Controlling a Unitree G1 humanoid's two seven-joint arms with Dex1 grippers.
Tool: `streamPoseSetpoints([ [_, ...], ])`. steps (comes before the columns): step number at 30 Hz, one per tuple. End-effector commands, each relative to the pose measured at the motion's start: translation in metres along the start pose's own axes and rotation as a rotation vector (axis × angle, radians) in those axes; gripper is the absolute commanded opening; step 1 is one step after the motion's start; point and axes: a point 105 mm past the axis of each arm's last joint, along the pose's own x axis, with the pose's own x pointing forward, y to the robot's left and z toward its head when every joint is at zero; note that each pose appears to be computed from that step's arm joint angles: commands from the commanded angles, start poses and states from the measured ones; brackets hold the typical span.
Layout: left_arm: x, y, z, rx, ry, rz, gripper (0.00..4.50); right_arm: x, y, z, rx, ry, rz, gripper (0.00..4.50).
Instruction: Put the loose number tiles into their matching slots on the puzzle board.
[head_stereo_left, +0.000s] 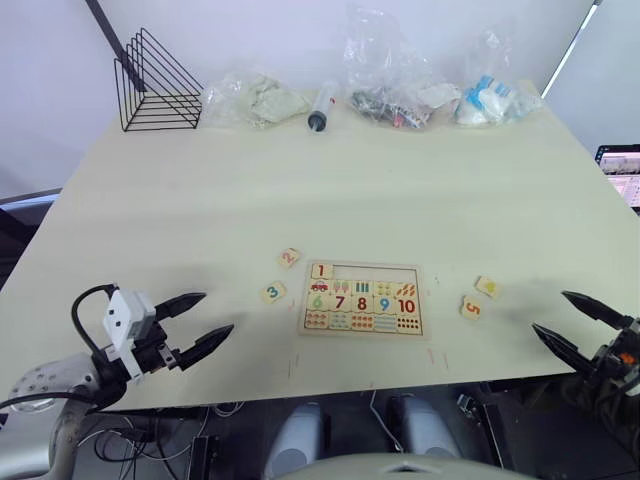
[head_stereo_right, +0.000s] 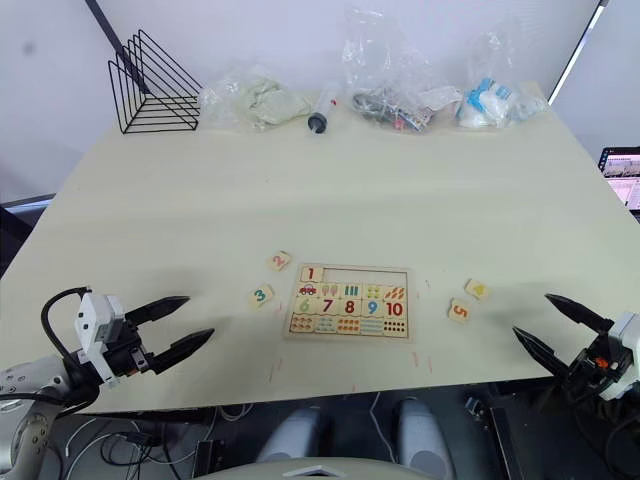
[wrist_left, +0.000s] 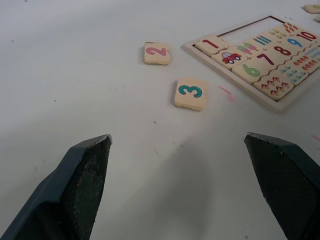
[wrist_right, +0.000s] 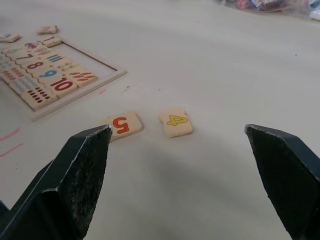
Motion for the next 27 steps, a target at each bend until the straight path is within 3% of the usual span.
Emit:
streamPoseSetpoints([
  [1, -0.0047, 0.0007, 0.0133, 0.051, -0.035, 0.014, 4.48, -0.0047, -0.0029, 0.0127, -0.035, -0.033, -0.017, 4.5],
  [27, 0.0024, 0.0065, 0.0086, 0.073, -0.033, -0.009, 4.48, -0.0048, -0.006, 0.0159, -0.059, -0.033, -0.004, 4.5],
])
